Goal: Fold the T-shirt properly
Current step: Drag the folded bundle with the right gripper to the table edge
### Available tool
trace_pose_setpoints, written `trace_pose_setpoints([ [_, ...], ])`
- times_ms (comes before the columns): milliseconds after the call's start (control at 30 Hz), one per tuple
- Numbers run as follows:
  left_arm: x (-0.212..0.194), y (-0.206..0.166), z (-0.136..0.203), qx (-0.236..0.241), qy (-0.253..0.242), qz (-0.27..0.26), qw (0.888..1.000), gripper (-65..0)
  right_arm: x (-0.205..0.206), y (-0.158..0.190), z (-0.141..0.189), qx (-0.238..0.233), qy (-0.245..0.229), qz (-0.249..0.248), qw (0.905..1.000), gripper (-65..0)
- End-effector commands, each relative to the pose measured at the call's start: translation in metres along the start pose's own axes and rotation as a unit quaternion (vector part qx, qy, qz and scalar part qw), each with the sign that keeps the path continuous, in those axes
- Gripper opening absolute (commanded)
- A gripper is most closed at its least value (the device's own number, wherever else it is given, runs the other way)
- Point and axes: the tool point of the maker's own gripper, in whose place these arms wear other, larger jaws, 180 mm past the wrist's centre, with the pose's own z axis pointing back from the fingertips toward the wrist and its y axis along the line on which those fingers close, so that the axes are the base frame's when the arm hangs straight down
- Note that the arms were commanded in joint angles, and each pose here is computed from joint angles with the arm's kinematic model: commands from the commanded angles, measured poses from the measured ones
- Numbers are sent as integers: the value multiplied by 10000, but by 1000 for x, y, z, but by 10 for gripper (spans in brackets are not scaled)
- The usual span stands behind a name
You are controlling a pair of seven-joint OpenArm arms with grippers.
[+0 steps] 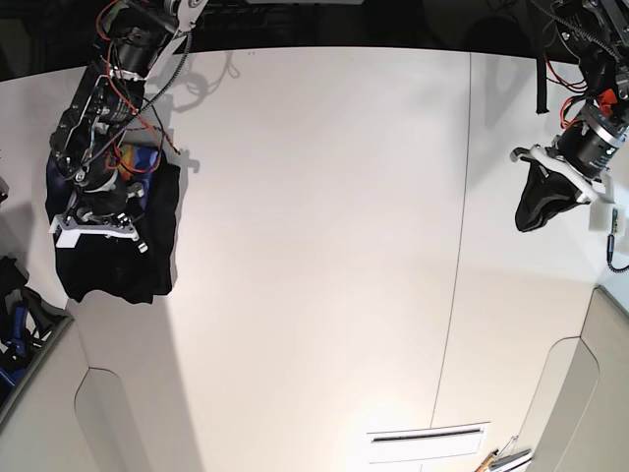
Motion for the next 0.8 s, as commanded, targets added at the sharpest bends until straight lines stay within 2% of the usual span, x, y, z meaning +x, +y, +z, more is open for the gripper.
trace_pose_setpoints([
  [0, 15, -2, 2, -55, -238, -88, 9997, -612, 25, 12, 4, 112, -282, 124, 9995, -650],
  [100, 16, -2, 2, -58, -270, -88, 9996, -611, 60, 51, 17, 514, -703, 467, 9951, -650],
  [200, 17, -2, 2, -60, -303, -90, 9995, -612, 82, 102, 34, 1085, -1050, 1069, 9827, -650],
  [267, 17, -2, 2, -57, -301, -94, 9995, -613, 86, 132, 48, 1419, -1131, 1575, 9707, -650],
  [300, 18, -2, 3, -51, -305, -96, 9995, -637, 84, 145, 55, 1572, -1109, 1874, 9633, -650],
  [400, 21, 3, 7, 38, -356, -111, 9993, -650, 75, 172, 75, 1908, -1052, 2752, 9364, -650],
  [500, 24, 15, 20, 296, -410, -137, 9986, -650, 55, 174, 92, 2000, -965, 3367, 9151, -650],
  [600, 22, 28, 43, 561, -437, -82, 9974, -650, 20, 154, 106, 1947, -533, 3872, 8996, -650],
  [767, 12, 43, 83, 767, -270, 183, 9965, -650, -29, 105, 129, 1660, 247, 4266, 8887, -650],
])
